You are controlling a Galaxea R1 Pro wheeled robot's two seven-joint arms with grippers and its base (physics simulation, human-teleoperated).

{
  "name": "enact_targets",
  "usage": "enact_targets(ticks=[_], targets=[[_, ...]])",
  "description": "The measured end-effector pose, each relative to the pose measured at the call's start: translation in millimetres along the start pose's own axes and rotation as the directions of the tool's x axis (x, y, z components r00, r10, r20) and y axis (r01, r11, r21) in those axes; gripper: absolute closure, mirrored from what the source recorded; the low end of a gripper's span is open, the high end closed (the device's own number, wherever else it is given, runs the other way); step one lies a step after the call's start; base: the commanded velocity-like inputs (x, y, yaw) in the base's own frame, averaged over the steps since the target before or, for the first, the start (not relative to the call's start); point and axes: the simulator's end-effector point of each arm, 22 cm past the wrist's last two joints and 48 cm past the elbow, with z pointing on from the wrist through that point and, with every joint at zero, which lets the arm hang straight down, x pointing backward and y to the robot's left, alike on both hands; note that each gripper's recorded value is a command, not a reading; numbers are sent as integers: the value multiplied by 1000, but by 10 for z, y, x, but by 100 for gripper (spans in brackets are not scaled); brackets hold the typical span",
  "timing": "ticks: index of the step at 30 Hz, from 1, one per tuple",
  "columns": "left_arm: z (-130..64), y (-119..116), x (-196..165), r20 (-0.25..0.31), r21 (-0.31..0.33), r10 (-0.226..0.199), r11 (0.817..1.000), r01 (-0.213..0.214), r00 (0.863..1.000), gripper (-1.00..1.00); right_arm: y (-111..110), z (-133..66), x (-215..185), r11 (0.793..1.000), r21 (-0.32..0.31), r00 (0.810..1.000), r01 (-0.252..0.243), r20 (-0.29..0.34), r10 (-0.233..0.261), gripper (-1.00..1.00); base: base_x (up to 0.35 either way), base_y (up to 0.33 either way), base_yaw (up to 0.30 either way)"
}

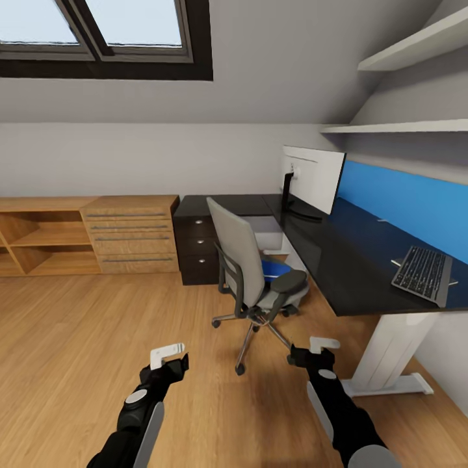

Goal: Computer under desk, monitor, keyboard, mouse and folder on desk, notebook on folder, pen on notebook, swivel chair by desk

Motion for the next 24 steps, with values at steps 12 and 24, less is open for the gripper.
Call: enact_targets(ticks=[12,24], targets=[[38,62,192,13,0,-6,1000,6,1000,-100,22,20,192,1000,-6,1000,-9,20,9,-100,0,0,0],[126,99,364,23,3,-10,1000,10,1000,-100,33,112,422,1000,-7,1000,-11,23,11,-100,0,0,0]])
